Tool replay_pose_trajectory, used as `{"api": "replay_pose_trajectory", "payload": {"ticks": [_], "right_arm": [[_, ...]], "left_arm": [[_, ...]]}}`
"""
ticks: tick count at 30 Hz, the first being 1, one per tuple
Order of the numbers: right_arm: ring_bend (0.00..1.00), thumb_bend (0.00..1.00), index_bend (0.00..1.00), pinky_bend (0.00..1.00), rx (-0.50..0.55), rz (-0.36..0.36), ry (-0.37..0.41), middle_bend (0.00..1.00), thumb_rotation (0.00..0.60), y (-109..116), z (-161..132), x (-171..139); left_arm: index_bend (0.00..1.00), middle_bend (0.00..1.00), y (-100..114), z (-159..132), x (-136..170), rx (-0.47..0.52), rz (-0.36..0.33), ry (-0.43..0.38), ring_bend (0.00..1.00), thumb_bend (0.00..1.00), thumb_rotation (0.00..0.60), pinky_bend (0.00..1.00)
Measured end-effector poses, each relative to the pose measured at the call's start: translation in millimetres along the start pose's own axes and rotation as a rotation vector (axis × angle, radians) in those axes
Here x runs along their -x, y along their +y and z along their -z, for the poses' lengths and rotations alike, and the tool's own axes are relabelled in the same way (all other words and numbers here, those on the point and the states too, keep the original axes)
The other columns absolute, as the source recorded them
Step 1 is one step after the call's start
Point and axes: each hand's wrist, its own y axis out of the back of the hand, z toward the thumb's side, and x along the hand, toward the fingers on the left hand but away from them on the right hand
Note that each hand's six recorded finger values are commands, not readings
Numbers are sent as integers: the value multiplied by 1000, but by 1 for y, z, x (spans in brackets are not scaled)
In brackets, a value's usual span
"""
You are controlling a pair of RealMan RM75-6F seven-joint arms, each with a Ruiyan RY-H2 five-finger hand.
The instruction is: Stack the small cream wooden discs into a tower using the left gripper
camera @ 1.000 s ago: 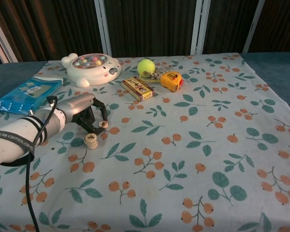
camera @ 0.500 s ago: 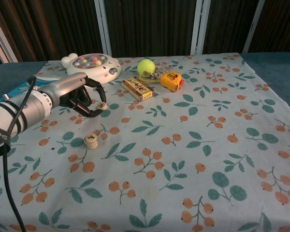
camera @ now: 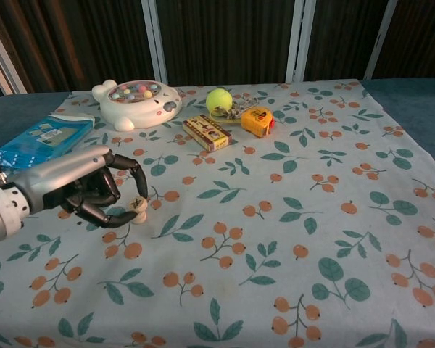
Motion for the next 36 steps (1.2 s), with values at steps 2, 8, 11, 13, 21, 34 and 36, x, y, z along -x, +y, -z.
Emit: {"api": "replay_pose_trajectory", "payload": {"ticks": [2,8,11,13,21,34,36], "right_arm": [[0,115,0,0,3,1,0,0,600,1,1,-1],[0,115,0,0,6,16,-9,0,600,5,4,-2],[0,114,0,0,10,12,-7,0,600,5,4,-2],[0,115,0,0,10,9,-4,0,600,4,3,-2],[0,115,0,0,13,3,0,0,600,4,3,-3],[0,115,0,0,13,4,-1,0,600,4,3,-3],[0,115,0,0,12,3,2,0,600,4,2,-3]], "left_arm": [[502,1000,-6,2,1,-22,-3,0,1000,361,600,1000],[495,1000,-26,14,1,-102,-39,17,1000,360,600,1000],[490,1000,-31,17,-1,-118,-56,28,1000,360,600,1000],[486,1000,-32,19,-3,-130,-70,33,1000,361,600,1000],[486,1000,-31,22,-5,-154,-99,36,1000,361,600,1000],[485,1000,-18,15,6,-101,-116,11,1000,360,600,1000],[484,1000,-12,17,6,-96,-135,18,1000,360,600,1000]]}}
